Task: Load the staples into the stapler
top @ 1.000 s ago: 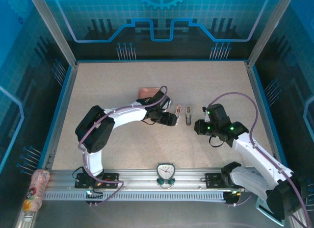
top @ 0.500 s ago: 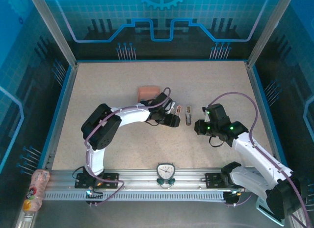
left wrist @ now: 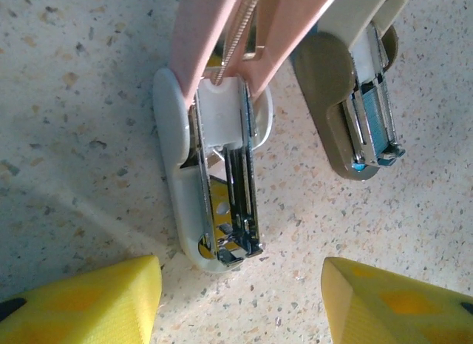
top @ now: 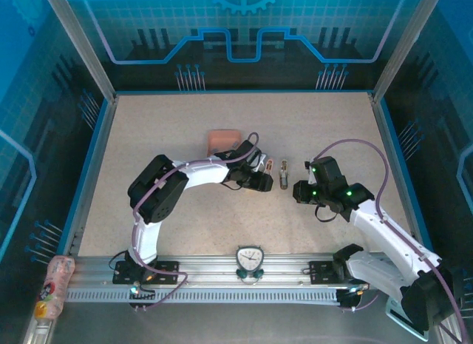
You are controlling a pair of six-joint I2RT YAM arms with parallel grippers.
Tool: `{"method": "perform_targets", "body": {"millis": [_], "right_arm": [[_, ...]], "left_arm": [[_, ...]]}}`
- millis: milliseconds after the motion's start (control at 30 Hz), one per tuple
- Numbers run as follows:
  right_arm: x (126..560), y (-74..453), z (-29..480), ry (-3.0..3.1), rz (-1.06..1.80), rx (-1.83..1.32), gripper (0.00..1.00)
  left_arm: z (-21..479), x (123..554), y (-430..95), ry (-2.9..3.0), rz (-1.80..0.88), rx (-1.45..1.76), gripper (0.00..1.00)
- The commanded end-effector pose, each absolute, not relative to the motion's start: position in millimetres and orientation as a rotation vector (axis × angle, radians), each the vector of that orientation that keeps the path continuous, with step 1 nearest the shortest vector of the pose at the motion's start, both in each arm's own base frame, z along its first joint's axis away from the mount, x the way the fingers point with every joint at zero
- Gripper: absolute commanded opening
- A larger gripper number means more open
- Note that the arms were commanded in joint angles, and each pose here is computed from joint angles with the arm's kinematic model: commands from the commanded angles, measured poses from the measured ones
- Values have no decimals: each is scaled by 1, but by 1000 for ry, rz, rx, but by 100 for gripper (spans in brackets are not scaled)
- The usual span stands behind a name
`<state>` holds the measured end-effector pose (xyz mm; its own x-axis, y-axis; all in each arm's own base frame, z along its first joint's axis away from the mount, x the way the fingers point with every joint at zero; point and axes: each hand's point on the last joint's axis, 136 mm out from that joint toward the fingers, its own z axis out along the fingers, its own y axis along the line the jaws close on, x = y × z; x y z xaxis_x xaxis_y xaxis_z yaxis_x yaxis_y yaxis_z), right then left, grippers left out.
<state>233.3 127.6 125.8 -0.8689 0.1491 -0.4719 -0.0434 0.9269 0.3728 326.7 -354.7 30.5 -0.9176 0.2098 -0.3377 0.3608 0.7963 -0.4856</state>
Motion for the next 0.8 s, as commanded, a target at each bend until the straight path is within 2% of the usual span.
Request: {"method": "perform_targets", "body": {"millis": [0,767], "right_arm": [[235,125,131,2556,507,73,15],[237,128,132,2569,510,64,15]], "left_arm": [[32,322,-374,2705,-899,480,60],[46,319,-379,2676,-944,482,60]]}}
